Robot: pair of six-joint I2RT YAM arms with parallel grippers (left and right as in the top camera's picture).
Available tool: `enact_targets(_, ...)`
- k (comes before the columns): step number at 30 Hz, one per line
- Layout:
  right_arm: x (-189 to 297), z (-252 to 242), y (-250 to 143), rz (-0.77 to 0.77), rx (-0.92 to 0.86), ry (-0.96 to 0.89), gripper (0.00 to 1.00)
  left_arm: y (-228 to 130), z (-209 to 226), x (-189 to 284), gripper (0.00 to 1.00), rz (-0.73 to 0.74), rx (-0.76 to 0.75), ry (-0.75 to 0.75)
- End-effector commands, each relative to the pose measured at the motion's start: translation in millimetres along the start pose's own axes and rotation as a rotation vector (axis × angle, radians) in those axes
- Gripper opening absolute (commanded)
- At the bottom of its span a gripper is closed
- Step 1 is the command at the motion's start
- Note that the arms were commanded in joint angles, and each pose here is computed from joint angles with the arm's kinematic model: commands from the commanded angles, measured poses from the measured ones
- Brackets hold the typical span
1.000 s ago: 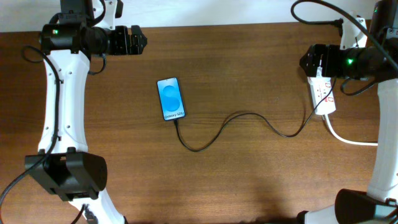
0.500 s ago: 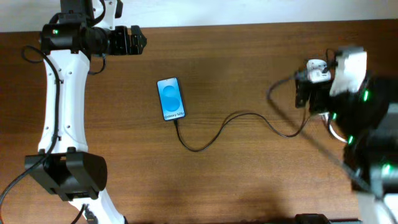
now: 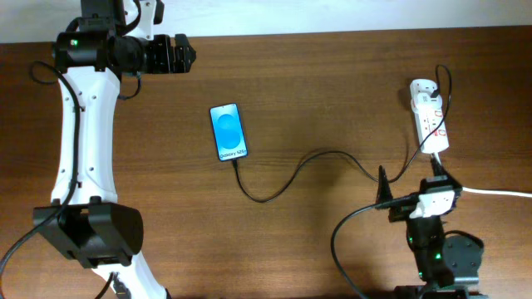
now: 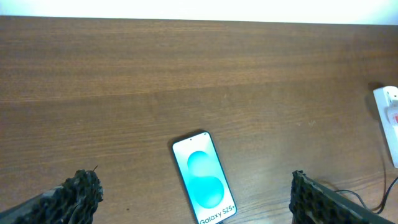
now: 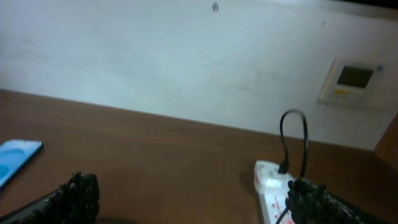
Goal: Plug charger to phone and switch on socket
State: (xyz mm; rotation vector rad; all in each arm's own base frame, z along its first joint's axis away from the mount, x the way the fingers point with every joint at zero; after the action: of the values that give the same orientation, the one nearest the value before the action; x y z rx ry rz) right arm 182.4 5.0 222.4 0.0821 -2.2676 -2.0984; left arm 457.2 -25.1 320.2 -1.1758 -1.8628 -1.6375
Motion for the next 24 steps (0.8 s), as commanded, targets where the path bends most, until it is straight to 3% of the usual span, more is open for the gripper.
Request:
enact_targets(1, 4, 2, -22, -0.008, -0.003, -0.007, 0.98, 3, 1, 7, 0.99, -0.020, -0.010, 0.005)
enact_targets(13, 6, 2, -61, 0.076, -0.012, -0.029, 0.98, 3, 1, 7, 1.00, -0.020, -0.010, 0.005)
enact_targets(24, 6, 2, -61, 0.076, -0.013, -0.028, 0.99, 3, 1, 7, 1.00, -0.020, -0.010, 0.005)
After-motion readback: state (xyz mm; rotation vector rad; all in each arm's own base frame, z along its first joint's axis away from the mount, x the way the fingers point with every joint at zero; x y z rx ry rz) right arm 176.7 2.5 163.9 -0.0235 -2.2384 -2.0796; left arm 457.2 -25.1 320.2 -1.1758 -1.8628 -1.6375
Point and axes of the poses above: each gripper's point midway between its finger pads, its own x axis back along the fingers, its own z axis along the line the jaws close on, y = z × x, the point moved 7 cm from there along x, back along the fingers, and after that the axes turned 3 degrees about -x, right-handed, at the moved point
